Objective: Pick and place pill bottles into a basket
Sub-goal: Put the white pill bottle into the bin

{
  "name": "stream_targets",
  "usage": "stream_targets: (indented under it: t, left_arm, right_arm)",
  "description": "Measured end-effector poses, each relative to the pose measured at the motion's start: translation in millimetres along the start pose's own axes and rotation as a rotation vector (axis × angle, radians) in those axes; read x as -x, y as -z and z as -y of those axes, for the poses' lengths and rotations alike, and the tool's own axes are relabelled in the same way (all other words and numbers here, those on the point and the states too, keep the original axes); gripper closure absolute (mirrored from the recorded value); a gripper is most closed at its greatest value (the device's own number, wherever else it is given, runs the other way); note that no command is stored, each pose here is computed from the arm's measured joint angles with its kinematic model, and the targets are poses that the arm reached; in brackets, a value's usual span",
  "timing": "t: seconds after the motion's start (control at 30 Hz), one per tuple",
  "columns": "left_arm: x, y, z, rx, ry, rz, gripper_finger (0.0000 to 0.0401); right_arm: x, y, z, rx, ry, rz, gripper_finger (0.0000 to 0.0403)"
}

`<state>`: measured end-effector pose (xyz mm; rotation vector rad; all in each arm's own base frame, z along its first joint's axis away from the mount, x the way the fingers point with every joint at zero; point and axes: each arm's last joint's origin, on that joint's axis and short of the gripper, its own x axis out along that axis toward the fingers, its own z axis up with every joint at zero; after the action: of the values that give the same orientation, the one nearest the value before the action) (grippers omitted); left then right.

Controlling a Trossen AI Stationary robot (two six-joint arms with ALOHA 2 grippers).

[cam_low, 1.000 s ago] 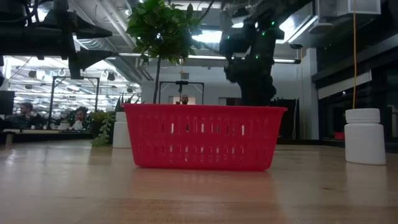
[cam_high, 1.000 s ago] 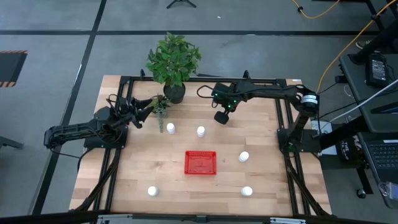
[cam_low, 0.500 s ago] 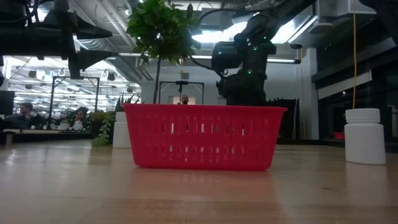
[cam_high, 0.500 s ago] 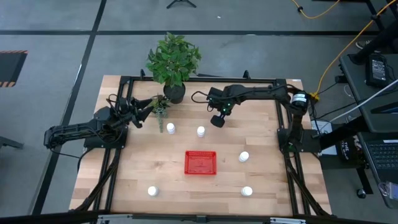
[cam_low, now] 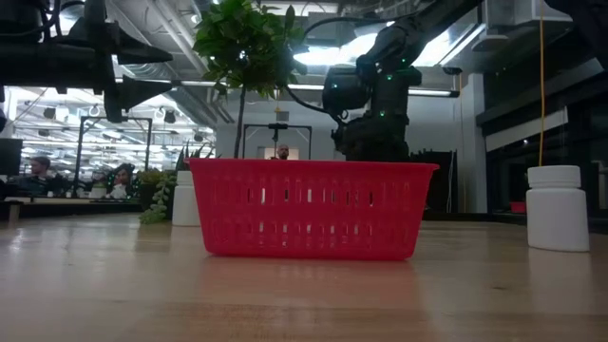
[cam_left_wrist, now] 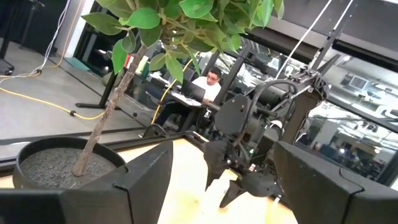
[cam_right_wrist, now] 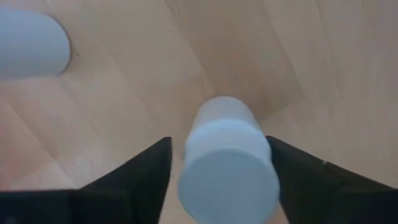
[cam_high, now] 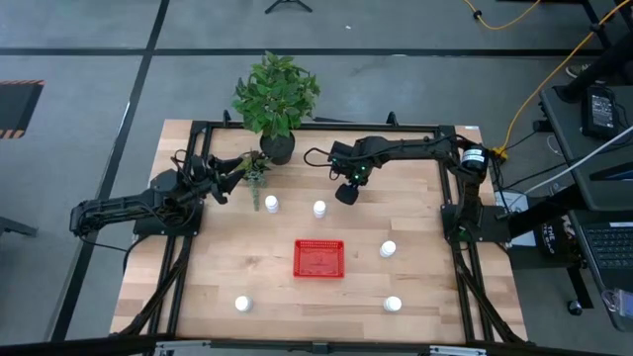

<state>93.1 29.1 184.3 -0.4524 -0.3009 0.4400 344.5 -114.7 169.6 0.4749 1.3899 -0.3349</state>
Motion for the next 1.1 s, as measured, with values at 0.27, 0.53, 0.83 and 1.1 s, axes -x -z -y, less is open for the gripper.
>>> stream_targets:
  t: [0.27, 0.53, 0.83, 1.1]
  left_arm:
    - [0, 0, 0, 0.000, 0.000, 0.000, 0.0130]
    - [0, 1, -1, -0.023, -0.006, -0.014, 0.0130]
    - [0, 4, 0, -0.017, 0.038, -0.055, 0.0130]
    - [0, 7, 2, -0.018, 0.130, -0.120, 0.0130]
  right_arm:
    - [4, 1, -3, 0.028, -0.050, -0.001, 0.0235]
    - [49, -1, -30, 0.104, -0.073, 0.017, 0.0235]
    - [133, 16, -118, 0.413, -0.143, 0.157, 0.0235]
    - [165, 44, -182, 0.534, -0.233, 0.278, 0.0235]
